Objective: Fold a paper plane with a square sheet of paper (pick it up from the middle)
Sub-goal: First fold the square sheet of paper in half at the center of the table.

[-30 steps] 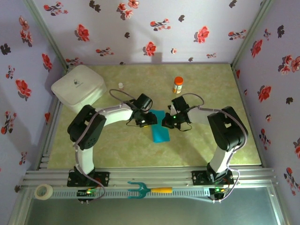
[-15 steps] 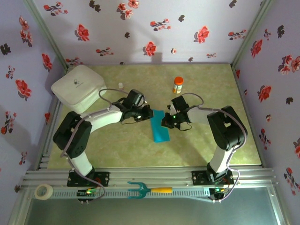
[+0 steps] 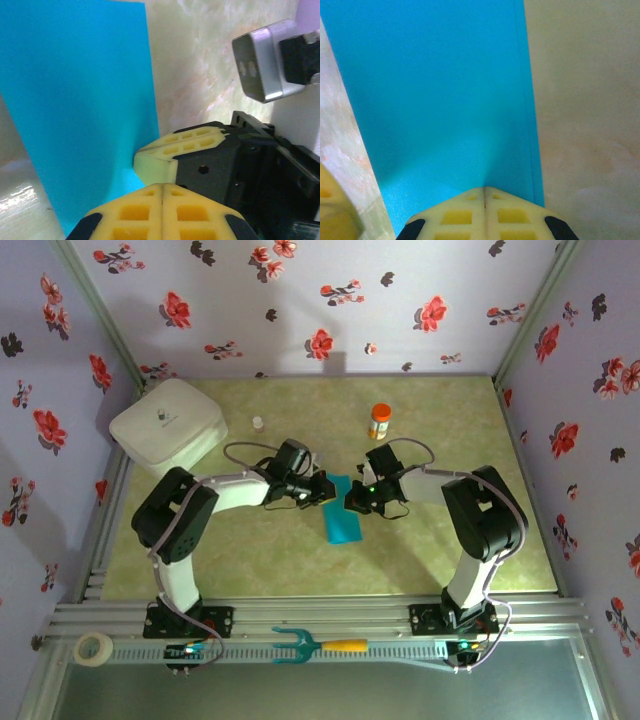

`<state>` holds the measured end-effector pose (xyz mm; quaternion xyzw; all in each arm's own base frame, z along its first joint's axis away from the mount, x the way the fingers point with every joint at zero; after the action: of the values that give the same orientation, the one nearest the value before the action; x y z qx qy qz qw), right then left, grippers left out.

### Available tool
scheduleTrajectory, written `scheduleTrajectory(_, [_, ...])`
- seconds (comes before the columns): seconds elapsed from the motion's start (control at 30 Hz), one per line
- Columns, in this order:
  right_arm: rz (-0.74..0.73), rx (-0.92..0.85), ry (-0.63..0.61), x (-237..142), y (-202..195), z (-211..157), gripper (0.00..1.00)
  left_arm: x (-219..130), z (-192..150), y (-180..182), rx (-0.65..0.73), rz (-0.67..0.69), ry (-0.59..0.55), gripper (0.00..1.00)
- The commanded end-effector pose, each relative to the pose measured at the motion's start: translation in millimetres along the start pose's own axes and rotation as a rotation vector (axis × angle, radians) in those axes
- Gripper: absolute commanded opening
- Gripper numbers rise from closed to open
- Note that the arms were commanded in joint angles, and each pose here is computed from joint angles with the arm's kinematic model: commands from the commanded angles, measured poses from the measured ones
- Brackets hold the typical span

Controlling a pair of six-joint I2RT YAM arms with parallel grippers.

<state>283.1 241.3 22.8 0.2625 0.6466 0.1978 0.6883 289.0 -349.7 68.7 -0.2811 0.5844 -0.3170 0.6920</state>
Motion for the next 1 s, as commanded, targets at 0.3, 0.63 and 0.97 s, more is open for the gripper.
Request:
scheduleTrajectory(0.3, [-0.181,0.081,0.078,13.6,-50.8,-24.9,0.00,14.9,-25.1,61.4,-0.076,0.073,0.056,0.00])
scheduleTrajectory(0.63, [-0.184,0.081,0.076,13.3,-51.2,-25.0,0.00,7.7,-15.0,52.2,-0.071,0.056,0.047,0.00])
scheduleTrajectory(0.97, [-0.181,0.077,0.074,12.4,-49.7,-24.1,0.00,5.5,12.1,45.5,-0.059,0.075,0.041,0.00])
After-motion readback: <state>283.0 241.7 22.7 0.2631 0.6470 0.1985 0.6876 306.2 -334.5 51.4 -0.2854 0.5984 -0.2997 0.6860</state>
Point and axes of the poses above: each hand's point on the last joint's axis, 136 mm out from that joint toward the fingers, its own x axis out along the fingers, its own y axis along the line the jaws close on, z = x × y, the point moved 1 cm from there along -x, back along the fingers, and after that the axes turned 4 degrees about x, right-handed, at the moved point
